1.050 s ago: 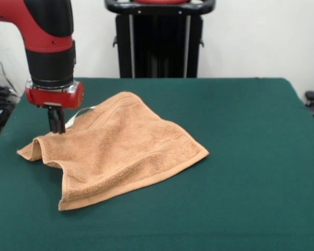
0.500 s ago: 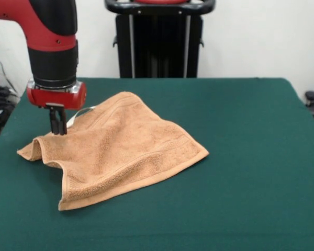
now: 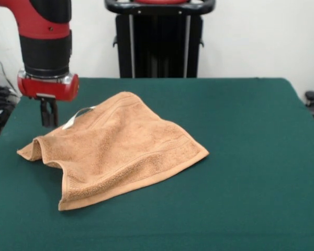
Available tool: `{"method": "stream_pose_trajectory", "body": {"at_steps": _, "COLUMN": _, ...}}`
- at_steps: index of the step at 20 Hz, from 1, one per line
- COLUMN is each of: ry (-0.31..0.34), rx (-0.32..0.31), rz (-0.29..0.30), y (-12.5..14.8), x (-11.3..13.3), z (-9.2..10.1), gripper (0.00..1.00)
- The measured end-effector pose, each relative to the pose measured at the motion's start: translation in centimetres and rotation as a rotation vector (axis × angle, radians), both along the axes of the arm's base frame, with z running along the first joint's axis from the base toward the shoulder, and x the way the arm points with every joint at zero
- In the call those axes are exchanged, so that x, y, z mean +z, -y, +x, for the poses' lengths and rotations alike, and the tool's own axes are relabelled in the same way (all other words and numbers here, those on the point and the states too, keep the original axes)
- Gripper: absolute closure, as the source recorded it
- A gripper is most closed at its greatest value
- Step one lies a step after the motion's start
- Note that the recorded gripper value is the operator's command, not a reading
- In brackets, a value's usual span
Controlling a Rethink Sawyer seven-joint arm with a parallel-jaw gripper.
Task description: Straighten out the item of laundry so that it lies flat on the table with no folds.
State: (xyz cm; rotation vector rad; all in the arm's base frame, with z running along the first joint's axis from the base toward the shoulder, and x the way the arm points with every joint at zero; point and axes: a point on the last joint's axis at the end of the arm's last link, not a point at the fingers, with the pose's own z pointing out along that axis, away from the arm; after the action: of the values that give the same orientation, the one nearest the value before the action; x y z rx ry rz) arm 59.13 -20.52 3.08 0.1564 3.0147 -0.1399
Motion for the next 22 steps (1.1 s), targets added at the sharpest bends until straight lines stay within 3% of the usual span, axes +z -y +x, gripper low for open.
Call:
{"method": "stream_pose_trajectory", "body": {"at_steps": 10, "ry": -0.007, "rx": -0.009, "rz": -0.025, "y": 0.6, "x": 3.1, "z": 0.6, "gripper": 1.00}}
{"method": "stream_pose_trajectory", "body": {"at_steps": 22, "ry": -0.011, "rx": 0.033, "rz": -0.024, "y": -2.0, "x": 3.1, "z": 1.5, "gripper": 1.00}}
